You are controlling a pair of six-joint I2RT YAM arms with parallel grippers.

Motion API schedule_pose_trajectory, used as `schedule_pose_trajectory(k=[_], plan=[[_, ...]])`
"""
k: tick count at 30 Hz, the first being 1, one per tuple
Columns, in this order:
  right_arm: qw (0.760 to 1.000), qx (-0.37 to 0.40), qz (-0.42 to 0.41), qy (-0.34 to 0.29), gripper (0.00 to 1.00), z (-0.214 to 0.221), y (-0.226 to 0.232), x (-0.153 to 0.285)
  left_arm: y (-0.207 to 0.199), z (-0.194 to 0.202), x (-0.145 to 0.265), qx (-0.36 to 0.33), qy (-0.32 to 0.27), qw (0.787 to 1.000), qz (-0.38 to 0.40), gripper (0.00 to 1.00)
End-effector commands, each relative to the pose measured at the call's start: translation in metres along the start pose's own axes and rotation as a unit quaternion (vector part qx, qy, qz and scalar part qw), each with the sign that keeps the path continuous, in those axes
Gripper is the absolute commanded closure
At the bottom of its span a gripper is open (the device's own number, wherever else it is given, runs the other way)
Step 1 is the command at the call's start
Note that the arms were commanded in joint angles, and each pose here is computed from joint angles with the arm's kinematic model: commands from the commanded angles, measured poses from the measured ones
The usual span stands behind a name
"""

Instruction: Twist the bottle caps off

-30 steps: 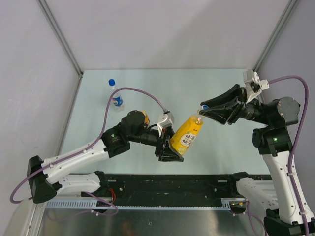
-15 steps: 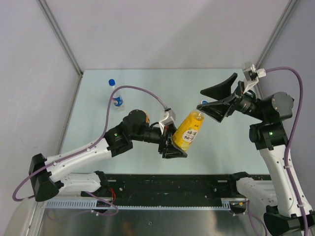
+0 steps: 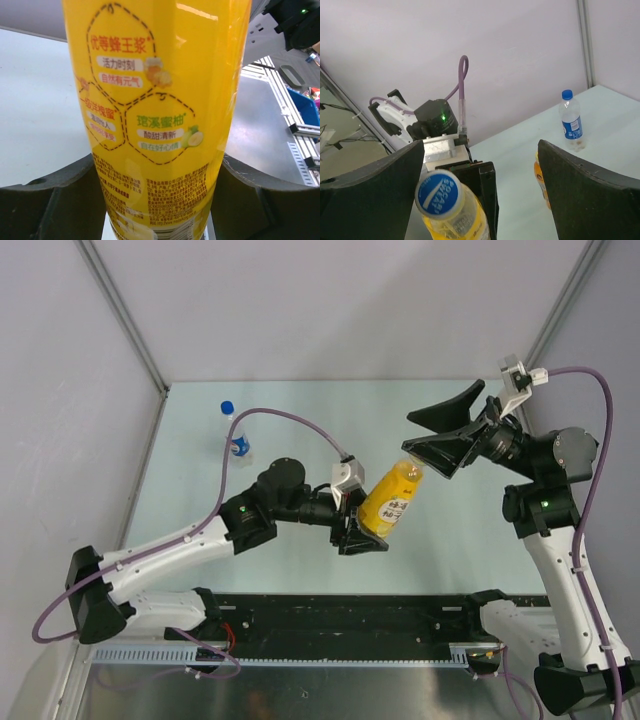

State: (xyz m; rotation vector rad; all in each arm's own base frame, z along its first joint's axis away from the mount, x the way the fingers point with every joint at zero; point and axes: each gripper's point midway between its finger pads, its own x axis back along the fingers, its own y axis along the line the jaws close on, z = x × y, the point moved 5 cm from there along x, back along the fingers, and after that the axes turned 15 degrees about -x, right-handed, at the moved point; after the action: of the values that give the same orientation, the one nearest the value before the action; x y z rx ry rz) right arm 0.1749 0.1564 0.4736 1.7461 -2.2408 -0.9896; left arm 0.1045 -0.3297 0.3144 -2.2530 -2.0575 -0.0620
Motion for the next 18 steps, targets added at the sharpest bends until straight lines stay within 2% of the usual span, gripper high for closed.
schedule_pose_trajectory(k=[1,13,18], plan=[[0.999,0.015,-0.002,-0.030,0.01,-0.010,0.009,0.003,0.009,-0.011,-0.006,-0.041,-0.010,0.999,-0.015,1.00],[0.999,0.021,0.017,-0.046,0.01,-0.010,0.015,0.010,0.018,-0.011,-0.004,-0.042,-0.007,0.997,-0.057,1.00],[0.997,0.009,0.036,-0.062,0.01,-0.013,0.010,0.011,0.024,-0.008,0.003,-0.044,-0.004,0.994,-0.100,1.00]])
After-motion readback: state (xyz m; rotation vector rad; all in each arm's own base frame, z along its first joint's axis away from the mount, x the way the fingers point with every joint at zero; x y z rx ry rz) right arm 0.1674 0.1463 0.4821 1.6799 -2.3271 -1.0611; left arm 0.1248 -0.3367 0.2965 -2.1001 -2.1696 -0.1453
